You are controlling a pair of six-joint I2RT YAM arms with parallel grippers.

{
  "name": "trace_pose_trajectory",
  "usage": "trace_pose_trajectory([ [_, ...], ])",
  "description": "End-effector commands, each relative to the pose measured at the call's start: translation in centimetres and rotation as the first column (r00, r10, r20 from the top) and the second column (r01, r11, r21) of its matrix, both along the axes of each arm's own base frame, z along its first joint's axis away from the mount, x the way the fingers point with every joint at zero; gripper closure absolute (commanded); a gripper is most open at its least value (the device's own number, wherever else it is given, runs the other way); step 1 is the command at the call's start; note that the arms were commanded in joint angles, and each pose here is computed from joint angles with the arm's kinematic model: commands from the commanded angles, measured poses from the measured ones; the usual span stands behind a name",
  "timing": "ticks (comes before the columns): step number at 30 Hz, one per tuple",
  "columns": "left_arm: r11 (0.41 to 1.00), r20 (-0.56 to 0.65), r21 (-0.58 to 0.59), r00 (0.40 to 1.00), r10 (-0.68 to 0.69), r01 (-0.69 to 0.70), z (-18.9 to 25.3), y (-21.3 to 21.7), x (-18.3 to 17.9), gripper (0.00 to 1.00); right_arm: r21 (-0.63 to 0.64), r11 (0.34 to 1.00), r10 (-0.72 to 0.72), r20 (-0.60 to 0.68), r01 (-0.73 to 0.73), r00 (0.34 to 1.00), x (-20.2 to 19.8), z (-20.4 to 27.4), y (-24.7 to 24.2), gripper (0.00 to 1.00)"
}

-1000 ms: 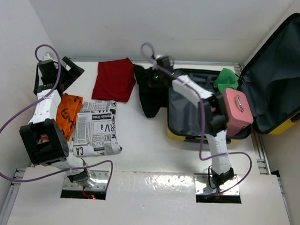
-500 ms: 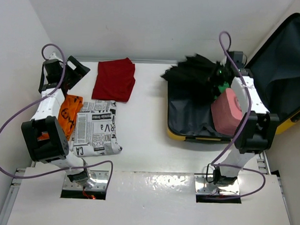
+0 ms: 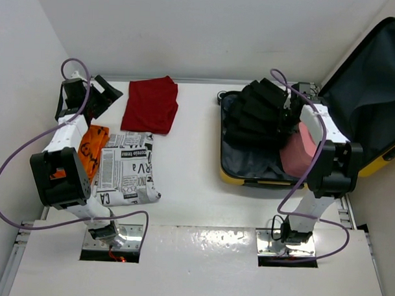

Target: Pack the luggage

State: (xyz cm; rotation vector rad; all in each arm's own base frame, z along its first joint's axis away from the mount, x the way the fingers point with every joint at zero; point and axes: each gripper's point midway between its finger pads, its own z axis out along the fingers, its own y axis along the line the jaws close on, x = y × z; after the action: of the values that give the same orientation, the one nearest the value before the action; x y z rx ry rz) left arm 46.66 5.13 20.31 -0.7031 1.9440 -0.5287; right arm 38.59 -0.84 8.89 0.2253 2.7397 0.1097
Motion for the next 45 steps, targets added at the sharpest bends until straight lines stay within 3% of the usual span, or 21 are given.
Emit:
trace_pose_trajectory([
  [1,0.999,0.079,0.021,0.996,-0.032,0.031,2.8,-0.7,1.0,0.0,-0.163,0.98,0.108,-0.061,-0.116,0.992,-1.0,0.5,-1.4,1.0],
  [8,0.996,0.068,0.062,0.996,-0.063,0.059,2.5,-1.3,1.2,0.0,-0.387,0.836,0.392,-0.075,-0.389,0.917,0.7,1.7,-0.8,1.0],
  [14,0.995,0.058,0.068,0.995,-0.076,0.072,2.2,-1.7,1.6,0.0,-0.459,0.606,0.646,-0.191,-0.649,0.739,-0.5,1.0,1.7,1.0],
  [19,0.995,0.057,0.067,0.995,-0.076,0.072,2.1,-1.6,1.8,0.0,-0.435,0.567,0.66,-0.268,-0.699,0.702,-1.2,0.4,1.4,1.0],
  [20,0.995,0.057,0.067,0.995,-0.076,0.072,2.1,-1.6,1.8,0.0,-0.428,0.567,0.654,-0.286,-0.704,0.701,-1.4,0.1,1.4,1.0],
  [22,0.995,0.057,0.067,0.995,-0.076,0.072,2.1,-1.5,2.1,0.0,-0.424,0.587,0.658,-0.247,-0.69,0.711,-0.7,1.1,1.9,0.83],
  [25,0.995,0.058,0.063,0.995,-0.086,0.082,2.1,-1.7,2.0,0.0,-0.445,0.591,0.701,-0.13,-0.673,0.701,1.1,3.5,3.4,0.73],
  [27,0.994,0.059,0.059,0.994,-0.095,0.092,2.1,-1.9,2.2,0.0,-0.468,0.627,0.702,-0.007,-0.623,0.713,2.8,6.4,4.6,0.55],
  [32,0.99,0.074,0.05,0.988,-0.133,0.129,2.5,-2.8,2.3,0.0,-0.39,0.817,0.553,0.318,-0.425,0.771,6.6,12.3,6.8,0.57],
  [35,0.989,0.085,0.05,0.986,-0.142,0.139,2.7,-3.0,2.4,0.0,-0.402,0.882,0.428,0.468,-0.245,0.773,9.6,14.4,5.7,0.59],
  [41,0.99,0.095,0.045,0.986,-0.139,0.135,2.7,-2.9,2.7,0.0,-0.357,0.934,0.21,0.537,-0.005,0.817,12.8,12.8,2.1,0.66],
  [45,0.99,0.093,0.04,0.986,-0.136,0.132,2.7,-3.3,2.8,0.0,-0.312,0.949,0.127,0.475,0.032,0.871,14.4,8.2,0.6,0.7],
])
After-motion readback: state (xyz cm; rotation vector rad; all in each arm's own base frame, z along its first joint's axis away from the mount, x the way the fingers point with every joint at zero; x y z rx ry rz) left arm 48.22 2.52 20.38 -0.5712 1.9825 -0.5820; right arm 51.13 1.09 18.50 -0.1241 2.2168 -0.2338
